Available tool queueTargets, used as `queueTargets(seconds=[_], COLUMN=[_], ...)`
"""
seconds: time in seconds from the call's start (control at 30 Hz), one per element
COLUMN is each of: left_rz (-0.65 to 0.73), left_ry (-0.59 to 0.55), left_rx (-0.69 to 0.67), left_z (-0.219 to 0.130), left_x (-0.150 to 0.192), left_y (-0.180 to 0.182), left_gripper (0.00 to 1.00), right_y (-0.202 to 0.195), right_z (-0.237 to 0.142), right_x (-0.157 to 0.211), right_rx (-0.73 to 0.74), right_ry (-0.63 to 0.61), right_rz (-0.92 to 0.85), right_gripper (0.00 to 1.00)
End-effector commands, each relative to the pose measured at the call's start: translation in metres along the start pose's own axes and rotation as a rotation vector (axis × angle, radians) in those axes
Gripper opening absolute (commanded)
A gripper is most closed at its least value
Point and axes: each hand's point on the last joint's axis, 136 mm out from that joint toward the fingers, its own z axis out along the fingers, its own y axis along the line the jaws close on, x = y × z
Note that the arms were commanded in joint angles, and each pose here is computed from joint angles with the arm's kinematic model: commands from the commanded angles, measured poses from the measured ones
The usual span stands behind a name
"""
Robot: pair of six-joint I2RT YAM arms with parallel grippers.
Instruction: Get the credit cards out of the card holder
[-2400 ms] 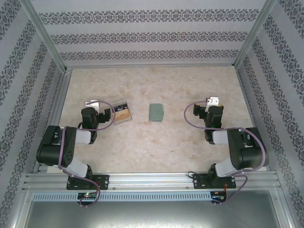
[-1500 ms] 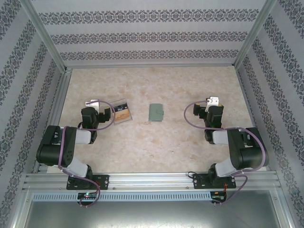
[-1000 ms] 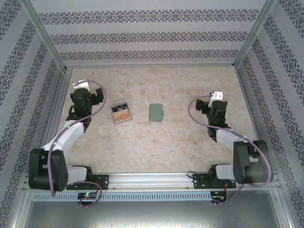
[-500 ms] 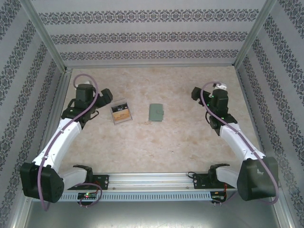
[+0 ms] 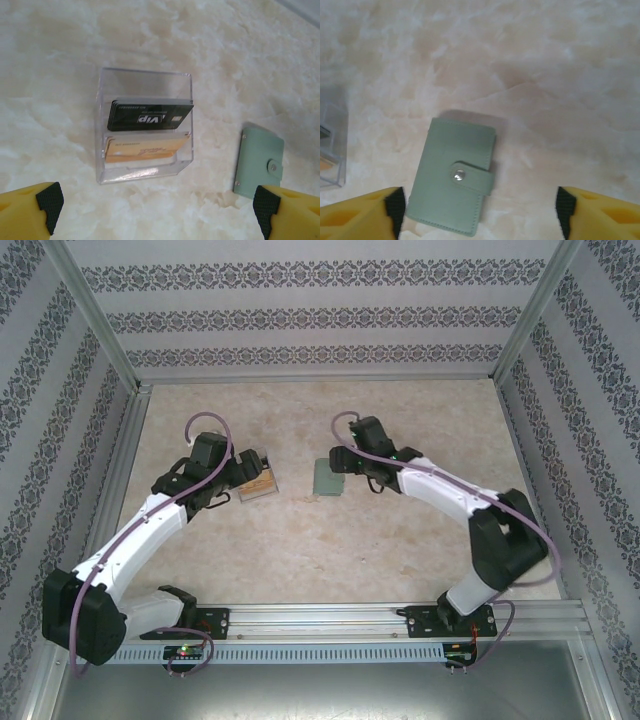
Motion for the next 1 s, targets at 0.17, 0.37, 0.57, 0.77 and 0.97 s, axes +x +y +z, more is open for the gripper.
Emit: queueTargets(seconds=[0.17,0.37,0.57,0.77,0.97], left_rz=[-0.010,0.002,0.015,0.027,0.041], left_ry=[0.027,0.054,0.062,0.077,0.094], left_rx=[-0.003,-0.002,-0.002,0.006,0.010], left_z=[-0.010,-0.009,-0.009,-0.007,-0.004], left_x=[0.014,0.019,0.020,0.021,0.023], left_y=[0.007,0.006,0.006,0.004,0.001], left_gripper=[0.99,0.99,0.99,0.99,0.99], right_y=[0.017,0.022,0.024,0.021,0.017], right_z=[0.032,0.050,0.067,0.081,0.088], right_x=[0.036,0.040,0.044,0.050,0.058], right_rx=[0.106,0.122,0.142,0.164,0.178], right_ry=[0.203,0.242,0.281,0.307,0.329], right_rz=[-0.141,-0.145,-0.153,-0.172,-0.179], right_gripper=[0.56,0.51,0.47,0.43,0.27])
